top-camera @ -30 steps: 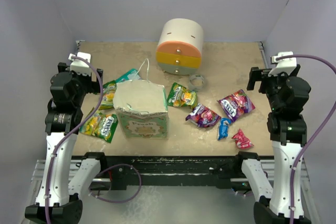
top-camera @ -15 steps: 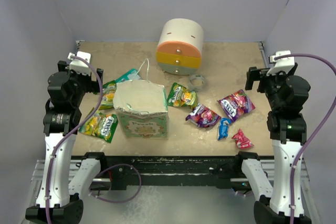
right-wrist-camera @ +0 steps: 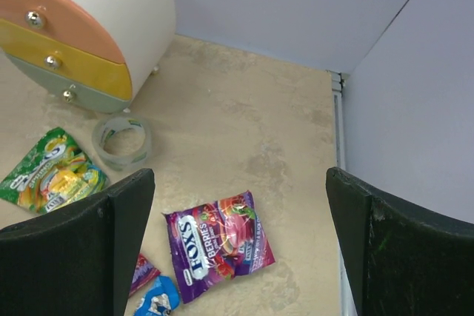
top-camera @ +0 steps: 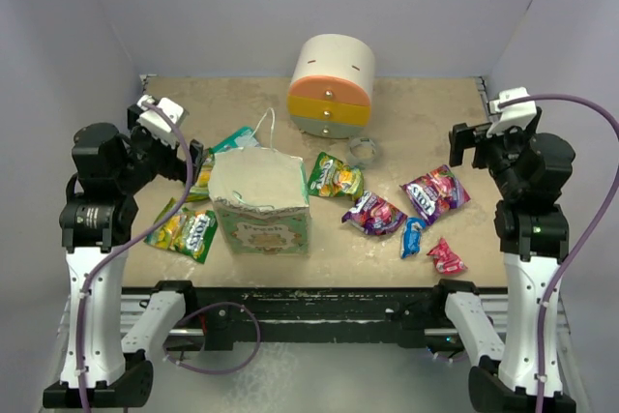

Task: Place the snacks into the paper bag
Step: Adjust the paper bag at the center of the board.

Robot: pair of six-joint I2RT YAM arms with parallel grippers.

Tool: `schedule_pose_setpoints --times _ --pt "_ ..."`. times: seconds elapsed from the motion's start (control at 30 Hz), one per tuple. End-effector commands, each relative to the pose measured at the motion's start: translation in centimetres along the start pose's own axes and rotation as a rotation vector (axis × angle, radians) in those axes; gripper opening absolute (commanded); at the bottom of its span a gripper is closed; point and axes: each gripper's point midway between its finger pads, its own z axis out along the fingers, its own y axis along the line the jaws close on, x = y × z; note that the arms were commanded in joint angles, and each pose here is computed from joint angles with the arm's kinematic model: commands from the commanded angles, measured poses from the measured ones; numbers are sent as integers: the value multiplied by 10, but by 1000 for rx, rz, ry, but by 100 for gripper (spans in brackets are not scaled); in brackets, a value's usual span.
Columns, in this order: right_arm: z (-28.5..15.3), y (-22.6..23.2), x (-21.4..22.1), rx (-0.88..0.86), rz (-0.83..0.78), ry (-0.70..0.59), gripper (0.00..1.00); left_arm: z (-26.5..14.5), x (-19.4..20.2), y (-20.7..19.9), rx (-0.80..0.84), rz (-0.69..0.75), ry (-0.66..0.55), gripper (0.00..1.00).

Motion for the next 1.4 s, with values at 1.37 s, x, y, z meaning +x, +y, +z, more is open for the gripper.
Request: schedule_pose_setpoints --times 1.37 --pt "7 33 31 -170 24 41 100 95 59 -84 715 358 313 64"
